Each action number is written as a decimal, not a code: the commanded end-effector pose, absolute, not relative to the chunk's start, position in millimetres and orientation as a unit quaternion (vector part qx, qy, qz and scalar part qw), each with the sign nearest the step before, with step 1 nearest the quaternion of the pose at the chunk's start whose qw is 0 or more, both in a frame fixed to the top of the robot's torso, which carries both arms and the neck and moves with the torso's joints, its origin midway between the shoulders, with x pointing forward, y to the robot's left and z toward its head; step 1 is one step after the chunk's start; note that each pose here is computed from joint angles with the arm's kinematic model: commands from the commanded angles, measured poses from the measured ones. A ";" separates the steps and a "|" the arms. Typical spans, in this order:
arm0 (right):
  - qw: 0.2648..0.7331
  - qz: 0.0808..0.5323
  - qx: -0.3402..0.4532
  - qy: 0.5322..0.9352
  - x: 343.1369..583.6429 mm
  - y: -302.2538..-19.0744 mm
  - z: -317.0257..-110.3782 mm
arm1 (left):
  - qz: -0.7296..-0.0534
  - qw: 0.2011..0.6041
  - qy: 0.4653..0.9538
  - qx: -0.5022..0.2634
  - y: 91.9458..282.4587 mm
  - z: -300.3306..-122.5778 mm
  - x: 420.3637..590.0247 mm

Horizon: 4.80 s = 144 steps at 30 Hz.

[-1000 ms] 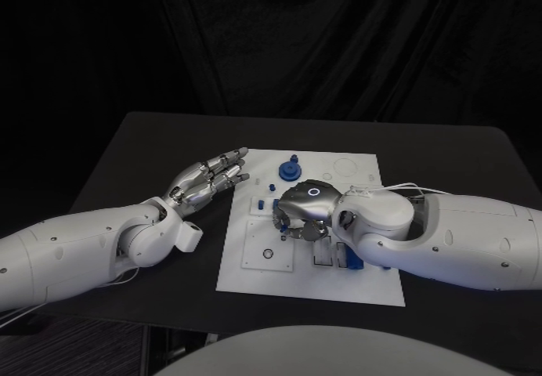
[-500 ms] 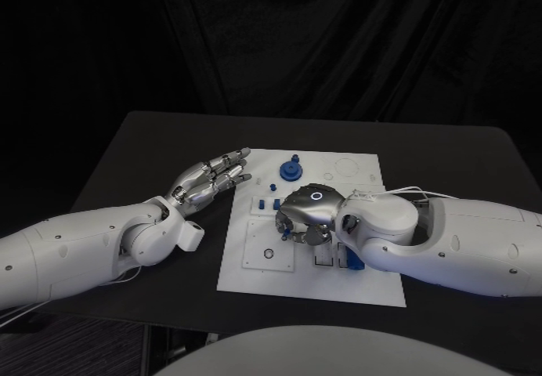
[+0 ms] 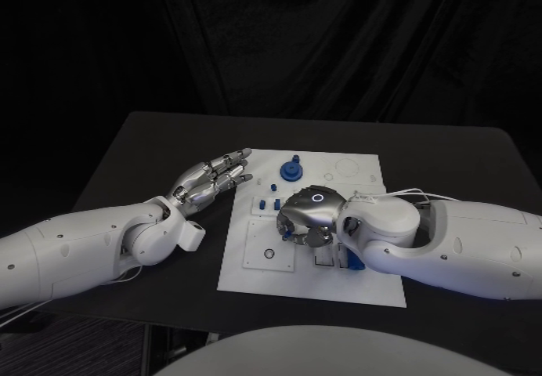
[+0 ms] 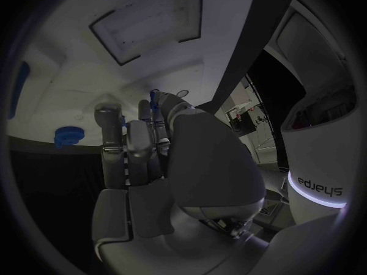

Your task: Assemble the parts on the task board

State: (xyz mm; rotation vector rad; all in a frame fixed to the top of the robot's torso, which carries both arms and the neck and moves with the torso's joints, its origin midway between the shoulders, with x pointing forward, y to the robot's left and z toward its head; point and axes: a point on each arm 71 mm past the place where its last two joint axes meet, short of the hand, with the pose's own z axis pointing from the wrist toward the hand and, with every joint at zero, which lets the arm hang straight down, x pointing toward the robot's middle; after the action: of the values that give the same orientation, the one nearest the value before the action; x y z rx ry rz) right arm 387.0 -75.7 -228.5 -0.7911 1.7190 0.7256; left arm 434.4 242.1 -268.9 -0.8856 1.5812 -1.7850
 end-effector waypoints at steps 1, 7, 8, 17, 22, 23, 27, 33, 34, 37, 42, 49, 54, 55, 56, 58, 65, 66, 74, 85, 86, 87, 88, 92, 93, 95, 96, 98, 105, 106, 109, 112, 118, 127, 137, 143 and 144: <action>0.524 0.294 -0.334 0.726 385.5 -76.2 -232.7 | -0.683 0.289 0.584 -0.330 240.3 -267.6 433.5; 0.524 0.295 -0.333 0.726 385.7 -75.2 -234.5 | -0.683 0.286 0.585 -0.330 239.3 -268.1 433.7; 0.523 0.295 -0.333 0.727 385.8 -75.1 -234.9 | -0.683 0.286 0.585 -0.330 239.1 -268.1 433.6; 0.521 0.296 -0.335 0.727 385.3 -73.7 -236.8 | -0.683 0.284 0.587 -0.330 238.7 -268.9 434.5; 0.519 0.294 -0.335 0.729 385.2 -73.3 -237.4 | -0.683 0.283 0.587 -0.330 238.4 -269.1 434.5; 0.519 0.293 -0.335 0.730 385.3 -73.4 -237.5 | -0.683 0.283 0.587 -0.330 238.4 -269.1 434.5; 0.518 0.291 -0.336 0.731 385.6 -73.7 -238.1 | -0.682 0.283 0.588 -0.330 238.7 -269.3 434.7; 0.519 0.293 -0.335 0.730 385.9 -74.3 -237.9 | -0.682 0.282 0.588 -0.330 238.2 -269.9 435.1; 0.521 0.295 -0.334 0.728 386.1 -74.7 -237.5 | -0.682 0.282 0.589 -0.330 238.1 -270.0 435.1; 0.530 0.302 -0.328 0.721 386.4 -76.2 -235.7 | -0.682 0.282 0.589 -0.330 238.1 -270.3 435.1; 0.548 0.315 -0.315 0.708 386.3 -81.9 -231.3 | -0.680 0.283 0.589 -0.332 239.4 -270.9 434.8; 0.589 0.329 -0.288 0.679 387.6 -101.1 -214.1 | -0.679 0.285 0.590 -0.333 241.2 -271.7 434.2; 0.613 0.307 -0.267 0.677 399.4 -123.4 -188.7 | -0.676 0.288 0.589 -0.335 243.6 -271.6 433.1; 0.615 0.302 -0.261 0.680 401.7 -128.5 -184.1 | -0.676 0.289 0.589 -0.335 244.0 -271.5 432.9; 0.618 0.295 -0.252 0.684 404.7 -135.3 -178.5 | -0.676 0.290 0.589 -0.335 244.4 -271.3 432.6; 0.619 0.283 -0.233 0.695 409.7 -147.7 -170.6 | -0.676 0.293 0.588 -0.335 244.9 -271.0 432.3; 0.605 0.244 -0.175 0.737 425.1 -184.0 -166.1 | -0.680 0.310 0.576 -0.332 245.2 -268.5 432.5; 0.603 0.240 -0.165 0.742 427.3 -189.1 -167.7 | -0.681 0.313 0.574 -0.331 245.3 -268.1 432.7; 0.586 0.231 -0.125 0.767 426.1 -212.5 -191.0 | -0.682 0.342 0.558 -0.327 248.7 -265.0 433.2; 0.568 0.240 -0.121 0.778 416.8 -212.4 -207.6 | -0.680 0.341 0.560 -0.328 249.3 -266.3 434.0; 0.567 0.240 -0.121 0.779 416.9 -212.1 -208.4 | -0.681 0.341 0.560 -0.328 249.0 -266.5 434.1; 0.565 0.241 -0.122 0.779 416.9 -211.9 -209.2 | -0.680 0.340 0.560 -0.328 248.8 -266.7 434.1; 0.564 0.241 -0.123 0.780 417.0 -211.5 -210.3 | -0.680 0.340 0.560 -0.328 248.6 -266.8 434.1; 0.561 0.241 -0.125 0.782 417.9 -210.5 -213.9 | -0.680 0.340 0.560 -0.328 248.6 -267.3 434.1; 0.560 0.242 -0.125 0.783 418.2 -210.3 -214.8 | -0.680 0.341 0.560 -0.328 248.8 -267.3 434.0; 0.558 0.242 -0.126 0.784 419.0 -209.7 -217.2 | -0.679 0.341 0.561 -0.328 249.1 -267.6 433.8; 0.558 0.242 -0.126 0.784 419.4 -209.4 -218.0 | -0.679 0.341 0.561 -0.329 249.2 -267.7 433.7; 0.557 0.242 -0.127 0.784 420.4 -208.6 -219.7 | -0.679 0.341 0.561 -0.329 249.3 -268.0 433.6; 0.554 0.246 -0.132 0.784 423.5 -204.2 -223.3 | -0.680 0.337 0.562 -0.330 248.8 -269.4 432.6; 0.555 0.247 -0.133 0.783 423.9 -203.4 -223.4 | -0.680 0.336 0.562 -0.330 248.7 -269.7 432.4; 0.558 0.251 -0.134 0.780 425.0 -201.5 -223.4 | -0.680 0.334 0.563 -0.331 248.6 -270.8 431.8; 0.560 0.254 -0.135 0.777 426.0 -200.1 -223.5 | -0.679 0.331 0.564 -0.332 248.6 -272.7 430.7; 0.558 0.256 -0.138 0.777 427.2 -197.5 -224.3 | -0.678 0.326 0.567 -0.336 248.4 -276.5 428.1; 0.556 0.258 -0.141 0.778 427.8 -194.6 -225.1 | -0.677 0.321 0.569 -0.338 248.5 -279.0 426.3; 0.566 0.267 -0.136 0.768 423.1 -196.5 -220.7 | -0.676 0.318 0.571 -0.340 248.8 -280.5 425.6; 0.578 0.278 -0.137 0.755 421.7 -195.5 -210.1 | -0.676 0.316 0.572 -0.340 247.9 -280.9 425.4; 0.581 0.280 -0.138 0.751 421.8 -194.9 -206.8 | -0.676 0.316 0.572 -0.340 247.9 -281.0 425.4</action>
State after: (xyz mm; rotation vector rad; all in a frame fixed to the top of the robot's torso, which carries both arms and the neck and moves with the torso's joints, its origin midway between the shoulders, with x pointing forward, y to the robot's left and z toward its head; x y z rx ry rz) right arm 422.6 -197.9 -212.9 -0.3186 1.7981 0.6231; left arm 426.2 249.1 -286.5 -0.9272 1.5836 -1.7145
